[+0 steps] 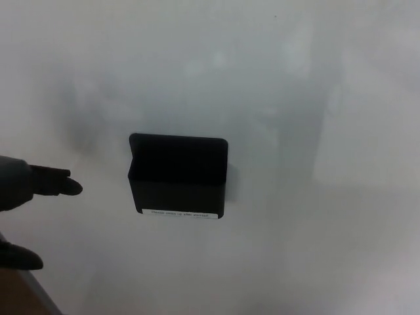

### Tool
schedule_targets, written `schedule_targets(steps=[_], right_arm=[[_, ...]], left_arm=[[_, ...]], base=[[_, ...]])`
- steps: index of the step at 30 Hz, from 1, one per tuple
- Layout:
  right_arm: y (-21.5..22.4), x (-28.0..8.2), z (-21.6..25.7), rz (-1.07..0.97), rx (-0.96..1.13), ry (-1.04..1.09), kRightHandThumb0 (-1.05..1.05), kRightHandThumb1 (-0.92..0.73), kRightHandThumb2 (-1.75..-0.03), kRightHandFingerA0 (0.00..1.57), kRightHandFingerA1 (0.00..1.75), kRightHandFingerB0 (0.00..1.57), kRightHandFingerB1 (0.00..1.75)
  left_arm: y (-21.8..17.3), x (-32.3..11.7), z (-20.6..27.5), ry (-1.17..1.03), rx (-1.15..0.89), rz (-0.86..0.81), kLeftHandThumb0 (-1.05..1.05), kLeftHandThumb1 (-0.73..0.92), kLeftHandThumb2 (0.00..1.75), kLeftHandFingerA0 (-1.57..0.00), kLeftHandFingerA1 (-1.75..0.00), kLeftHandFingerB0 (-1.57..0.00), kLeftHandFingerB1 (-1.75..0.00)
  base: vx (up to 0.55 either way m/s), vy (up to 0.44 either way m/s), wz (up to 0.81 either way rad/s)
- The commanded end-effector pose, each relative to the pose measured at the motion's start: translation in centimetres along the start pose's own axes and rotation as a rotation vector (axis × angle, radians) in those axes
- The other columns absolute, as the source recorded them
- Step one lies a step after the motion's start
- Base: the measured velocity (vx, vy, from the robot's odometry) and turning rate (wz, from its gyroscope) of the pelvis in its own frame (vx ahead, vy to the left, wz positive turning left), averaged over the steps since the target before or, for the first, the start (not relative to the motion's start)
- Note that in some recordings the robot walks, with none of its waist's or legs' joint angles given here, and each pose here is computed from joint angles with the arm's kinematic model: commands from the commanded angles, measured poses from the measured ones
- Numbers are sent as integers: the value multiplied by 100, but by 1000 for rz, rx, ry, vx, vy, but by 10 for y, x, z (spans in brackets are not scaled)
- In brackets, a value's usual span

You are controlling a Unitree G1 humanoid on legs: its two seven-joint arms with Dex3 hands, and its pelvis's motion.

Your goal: A magnetic marker holder is on the left hand side of the white board, the robot put the index and middle finger into the opening of the container and pull off the magnetic holder and hand it to a human on the left hand side.

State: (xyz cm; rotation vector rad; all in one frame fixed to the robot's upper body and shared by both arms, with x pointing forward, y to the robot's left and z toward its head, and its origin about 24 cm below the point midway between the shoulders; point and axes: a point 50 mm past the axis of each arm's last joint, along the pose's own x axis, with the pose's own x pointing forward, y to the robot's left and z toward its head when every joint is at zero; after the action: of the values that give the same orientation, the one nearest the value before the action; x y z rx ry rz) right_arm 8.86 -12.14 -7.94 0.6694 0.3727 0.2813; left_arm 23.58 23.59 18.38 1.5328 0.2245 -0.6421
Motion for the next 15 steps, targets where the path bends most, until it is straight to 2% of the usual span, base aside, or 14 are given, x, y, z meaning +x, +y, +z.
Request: schedule_targets(steps=[1,2,3,14,15], right_arm=[[-2,-4,0,-3,5,-5,-64,-67,-62,80,46,61,41],[-2,-4,-1,-6,6,-4,-64,-67,-62,80,46,61,41],[-1,-4,-1,-4,5,-4,-64,-68,-62,79,46,60,42],[2,-2,-3,13,3,-9,-63,-69,-62,80,47,63,43],[2,-1,-2,14,1,-10,-63,-69,-62,82,46,63,43]], left_arm=[[17,-6,-3,52,13,42,-74,65,60,-21,-30,-21,-28],[18,-7,-3,54,12,46,-74,65,60,-21,-30,-21,-28],[21,-7,-3,57,14,49,-37,33,94,0,-47,0,-45],[40,3,13,41,44,93,-37,31,94,-1,-47,-1,-45],[39,5,16,35,41,90,-78,66,61,-19,-29,-20,-27]], base=[[0,0,0],[0,0,0],[0,0,0],[0,0,0],[0,0,0]])
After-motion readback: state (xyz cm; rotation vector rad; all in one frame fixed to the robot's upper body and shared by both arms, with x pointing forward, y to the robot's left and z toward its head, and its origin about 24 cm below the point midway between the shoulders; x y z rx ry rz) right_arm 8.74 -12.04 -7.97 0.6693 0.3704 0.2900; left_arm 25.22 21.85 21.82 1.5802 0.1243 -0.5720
